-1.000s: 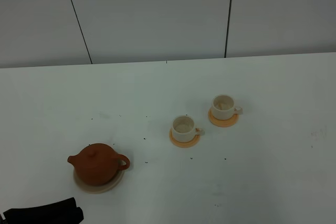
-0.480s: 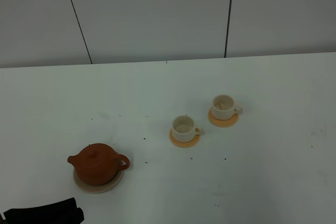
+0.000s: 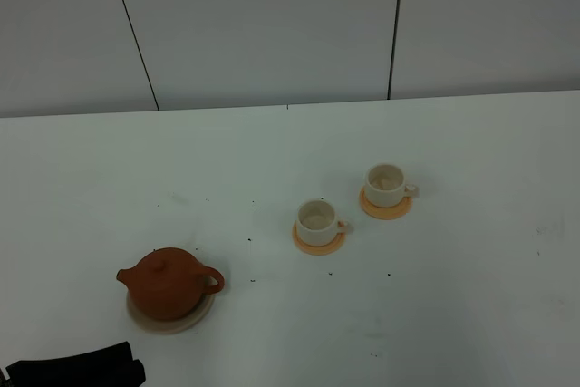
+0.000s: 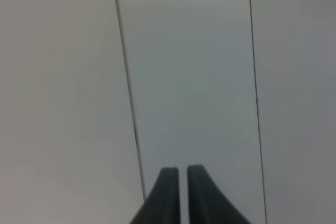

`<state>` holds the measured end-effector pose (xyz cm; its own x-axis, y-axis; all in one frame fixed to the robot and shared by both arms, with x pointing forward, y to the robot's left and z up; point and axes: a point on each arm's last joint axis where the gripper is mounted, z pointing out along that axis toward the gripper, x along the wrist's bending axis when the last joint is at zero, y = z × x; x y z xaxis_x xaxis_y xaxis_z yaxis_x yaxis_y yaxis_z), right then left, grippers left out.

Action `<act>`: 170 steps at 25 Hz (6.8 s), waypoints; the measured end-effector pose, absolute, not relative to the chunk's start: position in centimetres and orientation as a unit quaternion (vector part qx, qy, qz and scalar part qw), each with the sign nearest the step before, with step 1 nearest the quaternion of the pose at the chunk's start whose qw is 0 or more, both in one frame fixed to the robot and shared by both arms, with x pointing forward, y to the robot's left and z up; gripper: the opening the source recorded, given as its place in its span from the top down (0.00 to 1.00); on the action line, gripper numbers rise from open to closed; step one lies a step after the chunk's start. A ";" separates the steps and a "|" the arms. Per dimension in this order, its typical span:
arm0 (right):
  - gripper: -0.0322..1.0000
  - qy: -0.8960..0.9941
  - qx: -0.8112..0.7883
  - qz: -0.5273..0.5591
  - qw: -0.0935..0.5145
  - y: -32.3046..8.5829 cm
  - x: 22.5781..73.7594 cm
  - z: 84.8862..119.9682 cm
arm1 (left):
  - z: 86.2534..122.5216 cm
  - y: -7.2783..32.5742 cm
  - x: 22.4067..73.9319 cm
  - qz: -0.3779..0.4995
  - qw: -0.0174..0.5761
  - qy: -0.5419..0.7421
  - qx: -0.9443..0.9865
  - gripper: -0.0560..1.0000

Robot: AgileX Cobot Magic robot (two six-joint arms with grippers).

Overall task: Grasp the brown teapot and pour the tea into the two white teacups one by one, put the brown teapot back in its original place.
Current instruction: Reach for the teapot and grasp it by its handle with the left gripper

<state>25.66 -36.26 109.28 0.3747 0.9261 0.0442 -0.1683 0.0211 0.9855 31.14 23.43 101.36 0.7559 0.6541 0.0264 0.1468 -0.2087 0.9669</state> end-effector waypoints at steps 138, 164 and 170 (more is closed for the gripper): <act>0.89 0.665 0.505 0.481 0.268 -30.0 23.3 105.9 | 101.4 23.4 31.1 0.222 0.569 0.268 0.745 0.73; 0.87 0.715 0.469 0.460 0.237 -29.3 23.0 104.8 | 101.4 23.4 31.1 0.223 0.569 0.269 0.745 0.73; 0.87 0.691 0.505 0.448 0.260 -29.2 23.1 104.8 | 101.5 23.4 31.2 0.191 0.587 0.311 0.722 0.73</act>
